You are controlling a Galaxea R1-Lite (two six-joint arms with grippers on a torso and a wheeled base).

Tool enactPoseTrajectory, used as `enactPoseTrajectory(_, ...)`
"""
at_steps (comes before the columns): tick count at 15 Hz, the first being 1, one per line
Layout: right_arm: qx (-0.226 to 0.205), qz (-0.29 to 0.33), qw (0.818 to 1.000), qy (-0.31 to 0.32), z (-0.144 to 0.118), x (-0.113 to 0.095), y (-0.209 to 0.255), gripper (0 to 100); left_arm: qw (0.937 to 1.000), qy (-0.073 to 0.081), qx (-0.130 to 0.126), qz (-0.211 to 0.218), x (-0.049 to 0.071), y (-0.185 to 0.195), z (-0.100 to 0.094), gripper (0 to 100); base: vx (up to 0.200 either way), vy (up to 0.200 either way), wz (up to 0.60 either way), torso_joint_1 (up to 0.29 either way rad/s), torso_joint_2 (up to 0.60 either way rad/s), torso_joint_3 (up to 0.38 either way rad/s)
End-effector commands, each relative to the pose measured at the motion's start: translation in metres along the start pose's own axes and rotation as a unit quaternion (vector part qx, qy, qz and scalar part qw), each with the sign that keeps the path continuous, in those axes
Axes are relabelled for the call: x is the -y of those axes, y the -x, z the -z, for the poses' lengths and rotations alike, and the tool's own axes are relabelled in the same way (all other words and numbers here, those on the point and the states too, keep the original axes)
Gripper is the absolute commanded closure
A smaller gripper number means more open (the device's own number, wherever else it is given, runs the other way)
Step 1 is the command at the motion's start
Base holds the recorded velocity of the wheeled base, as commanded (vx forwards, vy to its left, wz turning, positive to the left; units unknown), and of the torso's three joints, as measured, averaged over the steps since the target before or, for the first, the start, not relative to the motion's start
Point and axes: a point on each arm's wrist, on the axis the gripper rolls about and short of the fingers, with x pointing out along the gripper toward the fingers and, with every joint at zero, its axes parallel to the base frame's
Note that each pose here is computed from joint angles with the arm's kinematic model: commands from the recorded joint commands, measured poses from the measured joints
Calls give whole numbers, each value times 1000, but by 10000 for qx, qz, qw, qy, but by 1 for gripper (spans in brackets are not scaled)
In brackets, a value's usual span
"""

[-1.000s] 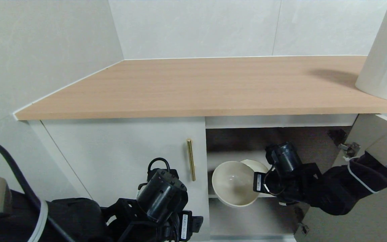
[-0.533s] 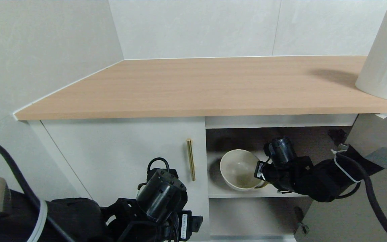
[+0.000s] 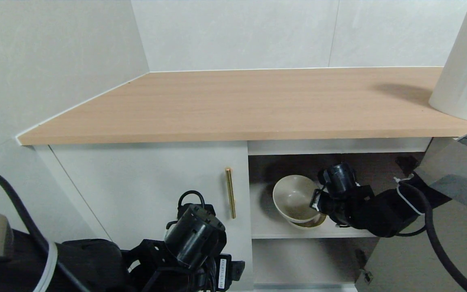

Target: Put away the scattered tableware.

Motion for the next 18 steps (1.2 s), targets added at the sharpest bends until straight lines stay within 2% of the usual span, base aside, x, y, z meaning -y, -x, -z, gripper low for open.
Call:
enactPoseTrajectory(1,37,123,9999,8,0,3,-2,100,10000,3,-3,-7,0,0,0,0,0,0,0,0,0,0)
enactPoseTrajectory(8,-1,356,9994,-13,1,14,-13,100,10000,9,20,0,0,1,-1,0,0,0,0,0,0,0)
enactPoseTrajectory(17,-7,361,9993,6,2,14,-15,100,10000,9,20,0,0,1,-1,0,0,0,0,0,0,0)
enactPoseTrajectory(18,-7,361,9993,6,2,14,-15,0,10000,9,20,0,0,1,-1,0,0,0,0,0,0,0)
